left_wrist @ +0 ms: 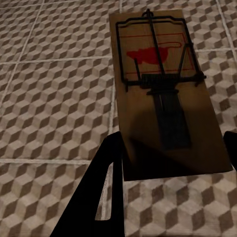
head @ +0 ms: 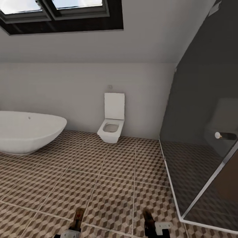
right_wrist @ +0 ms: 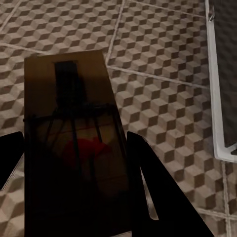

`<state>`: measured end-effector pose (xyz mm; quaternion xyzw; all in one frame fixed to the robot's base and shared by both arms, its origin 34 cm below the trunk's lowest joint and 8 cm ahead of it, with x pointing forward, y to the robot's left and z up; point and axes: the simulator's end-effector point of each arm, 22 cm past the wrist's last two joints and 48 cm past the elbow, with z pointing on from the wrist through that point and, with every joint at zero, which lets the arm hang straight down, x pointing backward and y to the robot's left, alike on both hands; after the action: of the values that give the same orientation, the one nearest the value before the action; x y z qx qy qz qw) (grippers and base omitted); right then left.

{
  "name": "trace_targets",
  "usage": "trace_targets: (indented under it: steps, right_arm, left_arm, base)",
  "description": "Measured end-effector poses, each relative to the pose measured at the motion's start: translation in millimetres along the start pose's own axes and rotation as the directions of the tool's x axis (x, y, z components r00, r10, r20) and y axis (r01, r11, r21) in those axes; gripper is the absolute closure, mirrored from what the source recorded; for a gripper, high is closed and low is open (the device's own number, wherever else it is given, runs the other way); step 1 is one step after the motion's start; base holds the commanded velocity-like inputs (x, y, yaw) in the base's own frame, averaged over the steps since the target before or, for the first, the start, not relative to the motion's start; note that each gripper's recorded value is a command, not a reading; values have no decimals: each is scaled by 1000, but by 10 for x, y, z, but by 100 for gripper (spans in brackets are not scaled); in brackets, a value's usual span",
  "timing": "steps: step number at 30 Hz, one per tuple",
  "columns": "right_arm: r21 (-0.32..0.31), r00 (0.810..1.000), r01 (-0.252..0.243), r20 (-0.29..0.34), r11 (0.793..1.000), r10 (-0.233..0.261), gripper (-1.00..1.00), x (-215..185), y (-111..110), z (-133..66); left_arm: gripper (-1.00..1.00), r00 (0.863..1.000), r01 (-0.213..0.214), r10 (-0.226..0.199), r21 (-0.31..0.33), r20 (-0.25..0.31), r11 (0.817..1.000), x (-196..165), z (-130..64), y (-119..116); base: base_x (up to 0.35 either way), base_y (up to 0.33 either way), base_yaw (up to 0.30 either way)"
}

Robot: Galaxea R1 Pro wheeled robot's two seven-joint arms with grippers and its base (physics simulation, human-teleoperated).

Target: Take the four mousetraps from the cabinet in the bathroom and place them on the bathroom floor. Make sure all four end up on the same floor surface, and ensure that at least two of them are either under or directly next to the same bathroom sink.

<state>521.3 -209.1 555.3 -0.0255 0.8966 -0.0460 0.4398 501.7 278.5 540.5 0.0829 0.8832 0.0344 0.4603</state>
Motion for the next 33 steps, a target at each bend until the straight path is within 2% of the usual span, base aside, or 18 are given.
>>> trace_targets:
  steps: [33]
  right_arm:
    - [0,1000,0,0,1000,0,100,0,-1,0]
  left_arm:
    - [100,1000,0,0,0,0,1000,0,0,0]
  base:
    - [0,0,280]
